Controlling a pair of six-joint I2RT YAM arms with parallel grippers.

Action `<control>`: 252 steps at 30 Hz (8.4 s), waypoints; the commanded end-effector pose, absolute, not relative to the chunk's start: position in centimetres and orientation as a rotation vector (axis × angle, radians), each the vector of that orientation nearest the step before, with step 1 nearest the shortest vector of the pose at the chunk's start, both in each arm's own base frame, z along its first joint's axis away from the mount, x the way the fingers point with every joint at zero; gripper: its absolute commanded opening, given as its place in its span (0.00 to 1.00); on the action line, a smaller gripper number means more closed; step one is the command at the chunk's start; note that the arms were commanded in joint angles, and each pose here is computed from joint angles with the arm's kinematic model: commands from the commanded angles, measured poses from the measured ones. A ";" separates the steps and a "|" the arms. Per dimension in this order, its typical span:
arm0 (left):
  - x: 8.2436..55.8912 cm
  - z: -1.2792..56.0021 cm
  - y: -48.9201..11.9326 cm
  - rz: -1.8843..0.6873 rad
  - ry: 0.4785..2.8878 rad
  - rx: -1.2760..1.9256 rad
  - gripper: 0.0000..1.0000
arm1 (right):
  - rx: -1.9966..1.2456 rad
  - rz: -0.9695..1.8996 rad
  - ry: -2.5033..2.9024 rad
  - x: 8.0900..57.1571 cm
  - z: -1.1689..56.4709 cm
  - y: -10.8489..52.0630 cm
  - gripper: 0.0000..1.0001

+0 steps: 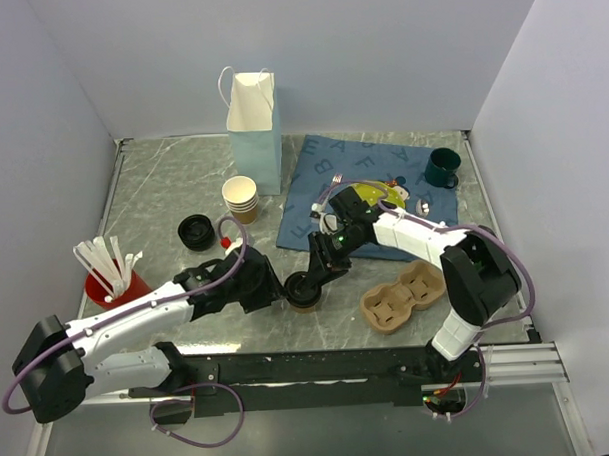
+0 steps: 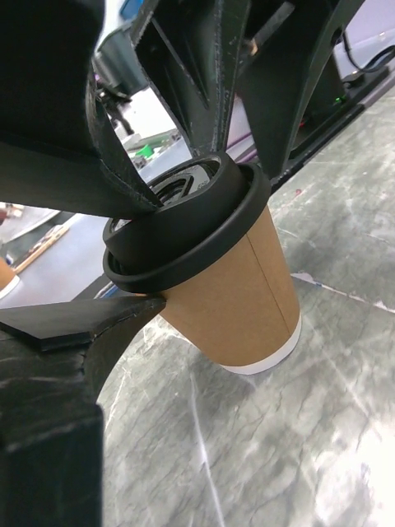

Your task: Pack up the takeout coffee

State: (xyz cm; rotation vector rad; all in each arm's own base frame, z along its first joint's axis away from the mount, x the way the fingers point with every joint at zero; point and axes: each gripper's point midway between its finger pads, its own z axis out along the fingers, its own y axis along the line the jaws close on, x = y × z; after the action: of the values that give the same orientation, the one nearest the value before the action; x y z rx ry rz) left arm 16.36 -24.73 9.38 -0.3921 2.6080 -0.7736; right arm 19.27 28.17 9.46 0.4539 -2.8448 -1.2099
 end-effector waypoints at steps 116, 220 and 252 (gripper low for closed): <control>18.5 7.8 -26.5 -0.696 2.660 -0.128 0.55 | 0.307 -1.141 -2.988 20.3 11.0 23.1 0.34; 23.5 22.9 -16.6 -0.377 2.118 -0.294 0.97 | 0.395 -0.184 -3.532 24.3 12.1 16.2 0.18; 43.9 42.4 -15.7 -0.771 1.451 -1.225 0.66 | 0.392 -0.500 -3.716 16.0 25.6 11.3 0.73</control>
State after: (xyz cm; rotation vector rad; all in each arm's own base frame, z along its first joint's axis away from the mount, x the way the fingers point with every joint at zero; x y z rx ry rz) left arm 42.06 -14.87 39.57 -1.0967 1.5741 -0.5814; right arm 16.89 12.00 26.00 0.4133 -3.7264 -0.5219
